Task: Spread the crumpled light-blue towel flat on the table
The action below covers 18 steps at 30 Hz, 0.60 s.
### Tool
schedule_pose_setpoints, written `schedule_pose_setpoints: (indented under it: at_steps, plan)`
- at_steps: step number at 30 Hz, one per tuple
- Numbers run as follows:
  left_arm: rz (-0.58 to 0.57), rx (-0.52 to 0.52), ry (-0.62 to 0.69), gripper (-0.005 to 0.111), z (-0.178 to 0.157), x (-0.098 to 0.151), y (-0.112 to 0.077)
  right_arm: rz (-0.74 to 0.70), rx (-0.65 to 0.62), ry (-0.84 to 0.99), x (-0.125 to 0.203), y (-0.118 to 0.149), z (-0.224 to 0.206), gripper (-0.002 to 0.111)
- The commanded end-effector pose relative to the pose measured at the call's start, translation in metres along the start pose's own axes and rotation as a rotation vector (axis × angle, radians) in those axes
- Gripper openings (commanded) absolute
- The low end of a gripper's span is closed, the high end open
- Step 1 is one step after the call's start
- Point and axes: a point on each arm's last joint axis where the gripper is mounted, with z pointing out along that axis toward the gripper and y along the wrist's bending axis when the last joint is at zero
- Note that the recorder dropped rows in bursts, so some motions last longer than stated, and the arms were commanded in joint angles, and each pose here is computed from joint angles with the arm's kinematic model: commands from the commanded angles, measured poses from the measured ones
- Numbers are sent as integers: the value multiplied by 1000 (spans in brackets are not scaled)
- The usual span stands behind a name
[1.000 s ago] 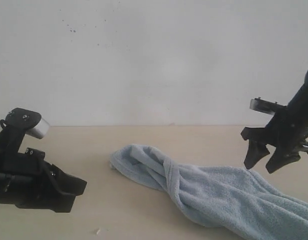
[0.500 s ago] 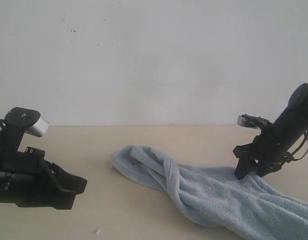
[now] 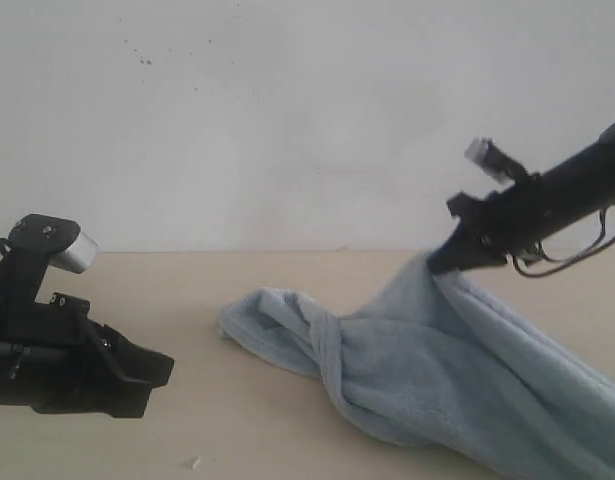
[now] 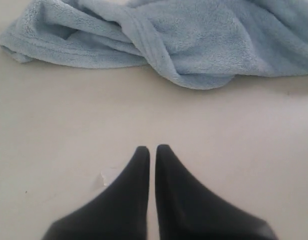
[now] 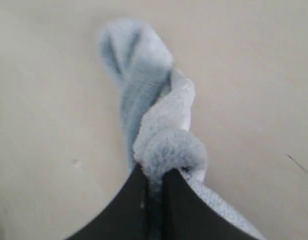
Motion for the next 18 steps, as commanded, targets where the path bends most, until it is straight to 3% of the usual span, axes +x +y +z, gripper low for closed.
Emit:
schedule_pose_setpoints:
  at_steps: [1, 6, 10, 14, 18]
  plan:
    - [62, -17, -20, 4, -4, -2, -1, -157, 3, 44, 3, 76, -6, 0]
    - [234, -101, -66, 4, -28, -11, -4, -300, 53, 276, 45, 143, 35, 0]
    - [208, -152, -123, 4, -55, -17, -10, -478, 92, 530, 102, 193, 83, 0]
    - [205, -222, -147, 4, -77, -10, -13, -622, 180, 745, 156, 221, 116, 0]
    - [178, -297, -135, 4, -85, 8, -10, -708, 149, 859, 197, 243, 132, 0]
